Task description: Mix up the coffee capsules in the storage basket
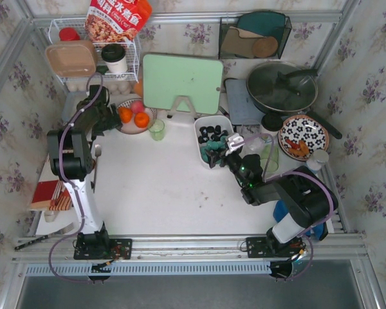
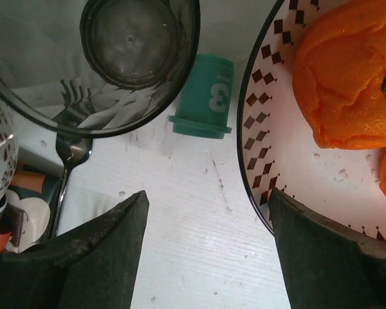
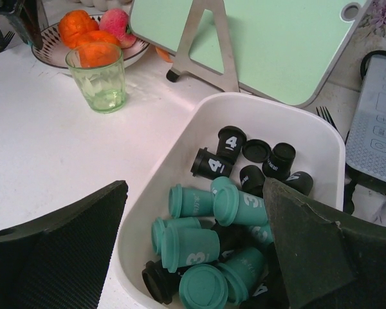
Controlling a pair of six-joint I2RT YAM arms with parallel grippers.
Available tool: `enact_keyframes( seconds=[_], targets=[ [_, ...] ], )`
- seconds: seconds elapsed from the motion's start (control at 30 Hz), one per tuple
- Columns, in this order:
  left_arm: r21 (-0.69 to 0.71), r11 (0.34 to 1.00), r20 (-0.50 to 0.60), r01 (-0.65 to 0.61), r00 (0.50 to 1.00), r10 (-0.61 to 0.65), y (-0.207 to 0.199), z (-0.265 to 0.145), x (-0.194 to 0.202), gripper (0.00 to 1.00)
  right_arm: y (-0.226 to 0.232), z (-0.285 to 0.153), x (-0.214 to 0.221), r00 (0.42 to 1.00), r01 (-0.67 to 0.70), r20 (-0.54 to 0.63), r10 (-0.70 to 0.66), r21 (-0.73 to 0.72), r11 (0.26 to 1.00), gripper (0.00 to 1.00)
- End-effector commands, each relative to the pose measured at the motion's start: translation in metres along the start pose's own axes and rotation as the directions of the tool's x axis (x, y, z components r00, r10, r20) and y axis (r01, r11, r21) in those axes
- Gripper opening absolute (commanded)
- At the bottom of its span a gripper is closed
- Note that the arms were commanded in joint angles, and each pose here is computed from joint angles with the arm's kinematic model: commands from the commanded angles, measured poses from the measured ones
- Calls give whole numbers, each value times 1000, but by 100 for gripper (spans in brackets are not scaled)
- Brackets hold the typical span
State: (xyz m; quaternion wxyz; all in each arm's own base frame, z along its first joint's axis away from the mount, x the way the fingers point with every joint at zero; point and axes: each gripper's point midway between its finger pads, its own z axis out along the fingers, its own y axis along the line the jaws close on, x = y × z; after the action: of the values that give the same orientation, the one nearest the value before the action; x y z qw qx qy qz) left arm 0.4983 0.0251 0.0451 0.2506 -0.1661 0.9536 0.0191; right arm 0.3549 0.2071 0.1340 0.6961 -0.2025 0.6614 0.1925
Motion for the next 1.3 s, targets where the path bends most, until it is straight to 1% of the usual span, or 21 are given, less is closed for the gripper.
enact_keyframes(
  seconds=[0.0, 0.1, 0.23, 0.3, 0.4, 0.5, 0.67, 0.83, 0.97, 1.1, 1.2, 1.27],
  targets=[
    [31, 999, 17, -18, 1000, 18, 1, 5, -3, 77, 2, 0, -4, 1000, 13, 20, -13, -18, 1000, 94],
    [38, 999, 20, -6, 1000, 5, -1, 1, -3, 77, 4, 2, -10, 999, 16, 44, -15, -27, 999, 94],
    [82, 996, 123, 26, 992, -36, -3, -23, -12, 77, 6, 3, -8, 999, 17, 42, -15, -41, 999, 94],
    [104, 994, 170, 43, 984, -60, -5, -42, -17, 78, 9, 5, -6, 999, 10, 39, -8, -56, 998, 94],
    [101, 992, 182, 74, 979, -91, 0, -58, -13, 77, 14, 5, -5, 999, -4, 39, 8, -80, 997, 94],
    [107, 991, 147, 83, 984, -98, 1, -61, 0, 77, 16, 5, -7, 999, -8, 45, 13, -95, 995, 94],
    [64, 993, 37, 98, 994, -101, 8, -43, 34, 77, 16, 4, -9, 999, -8, 50, 13, -92, 996, 94],
    [83, 992, -16, 93, 996, -92, 1, -22, 43, 77, 15, 2, -11, 998, -7, 55, 12, -89, 996, 94],
    [101, 992, -16, 75, 997, -74, -5, -10, 28, 77, 15, 2, -11, 999, 1, 54, 4, -86, 996, 94],
    [116, 991, 13, 74, 997, -76, -8, -2, 8, 77, 14, 2, -10, 999, 8, 50, -4, -85, 996, 95],
    [83, 994, 23, 74, 997, -76, -4, 5, -4, 77, 14, 2, -9, 999, 11, 48, -7, -84, 996, 95],
    [62, 995, 1, 77, 997, -77, -1, 9, -7, 77, 14, 3, -8, 999, 12, 46, -8, -85, 996, 95]
  ],
)
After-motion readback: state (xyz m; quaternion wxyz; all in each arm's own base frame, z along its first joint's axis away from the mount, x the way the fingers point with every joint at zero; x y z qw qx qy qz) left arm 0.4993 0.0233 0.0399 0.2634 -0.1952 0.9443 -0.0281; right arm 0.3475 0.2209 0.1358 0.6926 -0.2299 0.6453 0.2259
